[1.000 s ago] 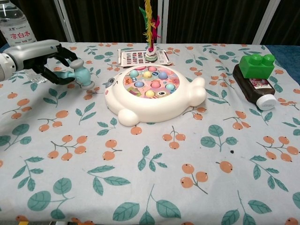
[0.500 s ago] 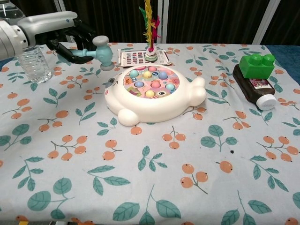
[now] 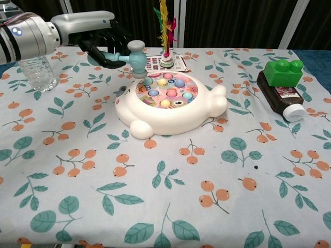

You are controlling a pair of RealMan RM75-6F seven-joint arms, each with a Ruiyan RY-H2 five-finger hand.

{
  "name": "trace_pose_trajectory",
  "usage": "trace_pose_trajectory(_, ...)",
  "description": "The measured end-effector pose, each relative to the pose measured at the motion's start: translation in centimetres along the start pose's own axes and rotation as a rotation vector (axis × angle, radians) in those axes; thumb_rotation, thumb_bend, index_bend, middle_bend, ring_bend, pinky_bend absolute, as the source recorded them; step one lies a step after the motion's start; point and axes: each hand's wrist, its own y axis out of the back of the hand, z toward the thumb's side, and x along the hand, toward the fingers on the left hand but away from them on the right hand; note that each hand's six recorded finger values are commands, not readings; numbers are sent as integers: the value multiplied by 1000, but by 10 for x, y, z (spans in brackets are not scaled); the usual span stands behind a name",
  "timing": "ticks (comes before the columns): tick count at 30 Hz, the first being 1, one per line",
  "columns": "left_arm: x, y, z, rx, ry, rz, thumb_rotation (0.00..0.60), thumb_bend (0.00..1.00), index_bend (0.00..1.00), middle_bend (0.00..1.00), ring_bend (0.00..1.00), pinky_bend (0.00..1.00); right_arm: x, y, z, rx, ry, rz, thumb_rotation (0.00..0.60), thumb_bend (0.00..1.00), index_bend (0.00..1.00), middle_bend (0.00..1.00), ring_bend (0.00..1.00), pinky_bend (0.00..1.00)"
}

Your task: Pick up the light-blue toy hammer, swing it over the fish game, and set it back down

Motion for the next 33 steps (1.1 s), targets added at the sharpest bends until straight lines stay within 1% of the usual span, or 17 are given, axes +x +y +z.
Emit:
trace_pose_trajectory(4, 7, 1, 2, 16, 16, -1, 600, 487, 635, 608, 462, 469, -1, 0, 1, 0, 4, 1, 600, 187, 0, 115, 0, 0)
trace_pose_trajectory(11, 16, 3, 12, 39, 10, 16, 600, 489, 640, 609, 462, 470, 0, 0, -2, -1, -4, 1, 600, 187, 0, 115, 0, 0)
trace_pose_trajectory(19, 22, -15, 14, 99, 21, -22, 600, 489, 643, 609, 461, 470, 1, -1, -5, -3, -12, 2, 600, 187, 0, 115, 0, 0)
trace_pose_trajectory(22, 22, -14, 15, 92, 24, -20, 600, 489, 643, 609, 461, 470, 1, 0, -4, -4, -10, -1, 600, 187, 0, 115, 0, 0)
trace_pose_trajectory(29, 17, 3, 10, 34, 38, 8, 600, 489, 642, 609, 462, 470, 1, -1, -5, -6, -10, -2, 600, 187, 0, 115, 0, 0)
trace_pose_trajectory(33, 16, -4, 8, 32, 45, -10, 600, 489, 643, 609, 461, 470, 0, -2, -5, -7, -11, 1, 600, 187, 0, 115, 0, 0)
